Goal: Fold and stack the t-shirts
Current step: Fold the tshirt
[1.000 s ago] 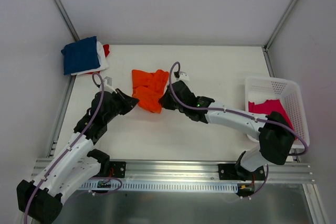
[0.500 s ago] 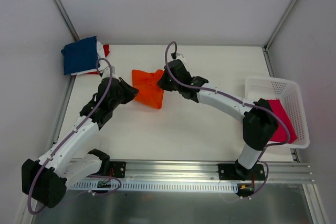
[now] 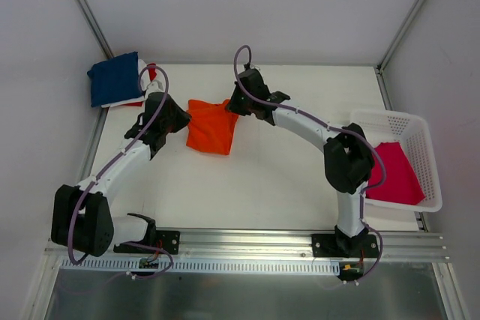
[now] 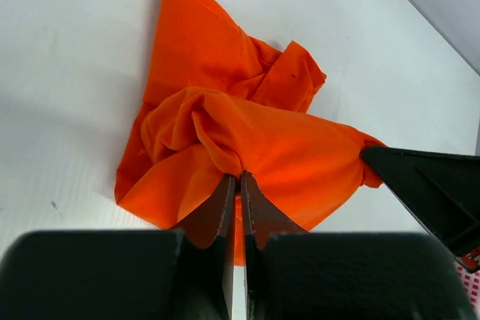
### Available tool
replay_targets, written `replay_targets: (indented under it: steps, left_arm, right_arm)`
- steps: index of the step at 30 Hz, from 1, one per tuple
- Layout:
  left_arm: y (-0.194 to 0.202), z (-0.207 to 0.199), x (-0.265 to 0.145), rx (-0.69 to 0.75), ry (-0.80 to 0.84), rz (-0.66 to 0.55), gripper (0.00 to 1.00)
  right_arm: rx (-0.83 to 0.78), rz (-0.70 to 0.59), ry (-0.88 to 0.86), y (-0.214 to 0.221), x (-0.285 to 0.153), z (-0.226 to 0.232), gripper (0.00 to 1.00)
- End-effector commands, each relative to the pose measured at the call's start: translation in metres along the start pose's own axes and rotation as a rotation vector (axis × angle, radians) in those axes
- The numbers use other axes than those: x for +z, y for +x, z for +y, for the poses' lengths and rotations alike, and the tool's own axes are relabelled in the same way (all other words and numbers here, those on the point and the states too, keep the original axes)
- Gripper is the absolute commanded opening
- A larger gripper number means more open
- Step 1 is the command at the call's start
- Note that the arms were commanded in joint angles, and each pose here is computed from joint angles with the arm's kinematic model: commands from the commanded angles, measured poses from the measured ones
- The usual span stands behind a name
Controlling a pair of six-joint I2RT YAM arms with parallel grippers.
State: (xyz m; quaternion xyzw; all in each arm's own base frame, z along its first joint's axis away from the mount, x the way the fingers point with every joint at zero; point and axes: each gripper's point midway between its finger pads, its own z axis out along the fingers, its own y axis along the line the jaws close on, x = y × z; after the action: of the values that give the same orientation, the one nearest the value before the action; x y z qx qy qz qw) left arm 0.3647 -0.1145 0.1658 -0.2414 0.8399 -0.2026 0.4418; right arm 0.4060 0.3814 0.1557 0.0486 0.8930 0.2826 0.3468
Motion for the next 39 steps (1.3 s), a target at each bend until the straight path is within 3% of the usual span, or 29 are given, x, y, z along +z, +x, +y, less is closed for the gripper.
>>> replay_targets:
  steps: [1,19,29,34,37,39]
  left_arm:
    - [-0.028,-0.030,0.008,0.034,0.134,-0.064,0.00]
    - [-0.005,-0.051,0.071,0.067,0.255,0.058,0.00]
    - [-0.072,-0.094,0.087,0.199,0.308,-0.073,0.00]
    - [-0.101,-0.090,0.112,0.243,0.284,-0.123,0.00]
    - [-0.107,-0.075,0.139,0.234,0.289,-0.105,0.04]
    - [-0.111,-0.069,0.155,0.204,0.316,-0.095,0.18]
  right_arm:
    - [-0.003,-0.041,-0.040,-0.032,-0.003,0.010,0.01]
    - [0.045,-0.045,-0.041,-0.067,0.033,-0.015,0.01]
    - [0.063,-0.114,-0.095,-0.123,0.047,-0.006,0.00]
    - [0.071,-0.178,-0.149,-0.153,0.064,-0.004,0.01]
    - [0.101,-0.200,-0.156,-0.155,0.088,-0.016,0.00]
    - [0.127,-0.218,-0.157,-0.159,0.101,-0.024,0.01]
